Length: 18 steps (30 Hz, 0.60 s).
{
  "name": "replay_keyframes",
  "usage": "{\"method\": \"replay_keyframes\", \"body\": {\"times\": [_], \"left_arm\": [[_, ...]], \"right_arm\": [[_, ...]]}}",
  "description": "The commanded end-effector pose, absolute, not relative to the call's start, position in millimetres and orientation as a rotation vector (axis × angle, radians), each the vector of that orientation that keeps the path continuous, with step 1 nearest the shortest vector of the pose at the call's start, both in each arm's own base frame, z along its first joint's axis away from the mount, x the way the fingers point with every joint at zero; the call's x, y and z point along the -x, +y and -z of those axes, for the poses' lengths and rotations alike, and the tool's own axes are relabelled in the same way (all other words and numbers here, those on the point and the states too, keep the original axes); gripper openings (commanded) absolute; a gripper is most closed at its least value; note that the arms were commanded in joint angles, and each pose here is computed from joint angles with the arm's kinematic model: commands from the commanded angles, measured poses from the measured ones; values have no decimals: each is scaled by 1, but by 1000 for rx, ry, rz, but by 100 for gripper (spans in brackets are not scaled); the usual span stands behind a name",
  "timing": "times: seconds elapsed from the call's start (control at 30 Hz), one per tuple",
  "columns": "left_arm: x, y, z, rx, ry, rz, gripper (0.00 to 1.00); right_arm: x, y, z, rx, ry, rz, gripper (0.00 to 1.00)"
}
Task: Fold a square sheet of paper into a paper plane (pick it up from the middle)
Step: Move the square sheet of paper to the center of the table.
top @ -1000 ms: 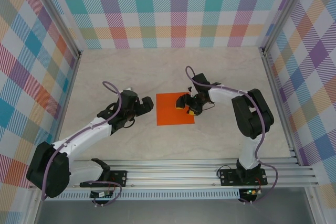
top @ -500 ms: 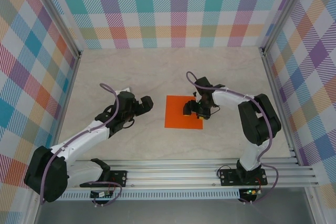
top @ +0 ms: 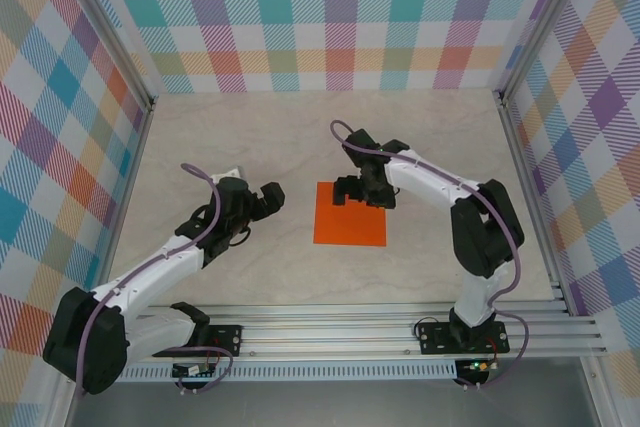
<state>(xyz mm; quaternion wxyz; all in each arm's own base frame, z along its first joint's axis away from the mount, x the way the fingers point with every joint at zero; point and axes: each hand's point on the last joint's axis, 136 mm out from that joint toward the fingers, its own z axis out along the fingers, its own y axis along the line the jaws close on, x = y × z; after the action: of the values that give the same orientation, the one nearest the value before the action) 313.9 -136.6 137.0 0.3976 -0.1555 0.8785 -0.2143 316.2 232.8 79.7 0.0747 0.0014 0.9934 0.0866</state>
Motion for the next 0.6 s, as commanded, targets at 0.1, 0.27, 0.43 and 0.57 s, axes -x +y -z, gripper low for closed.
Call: {"method": "replay_keyframes", "body": {"times": [0.1, 0.27, 0.43, 0.57], "left_arm": [[-317, -141, -129, 364, 2263, 560, 100], [-318, -151, -123, 330, 2290, 610, 100], [-319, -160, -115, 294, 2326, 634, 100], [-319, -160, -113, 281, 2338, 623, 100]], "right_arm": [[-315, 240, -57, -154, 3071, -166, 100], [-320, 246, -50, -177, 3092, -164, 100], [-322, 247, -41, -181, 3116, -128, 100], [-324, 252, -35, -155, 3132, -122, 100]]}}
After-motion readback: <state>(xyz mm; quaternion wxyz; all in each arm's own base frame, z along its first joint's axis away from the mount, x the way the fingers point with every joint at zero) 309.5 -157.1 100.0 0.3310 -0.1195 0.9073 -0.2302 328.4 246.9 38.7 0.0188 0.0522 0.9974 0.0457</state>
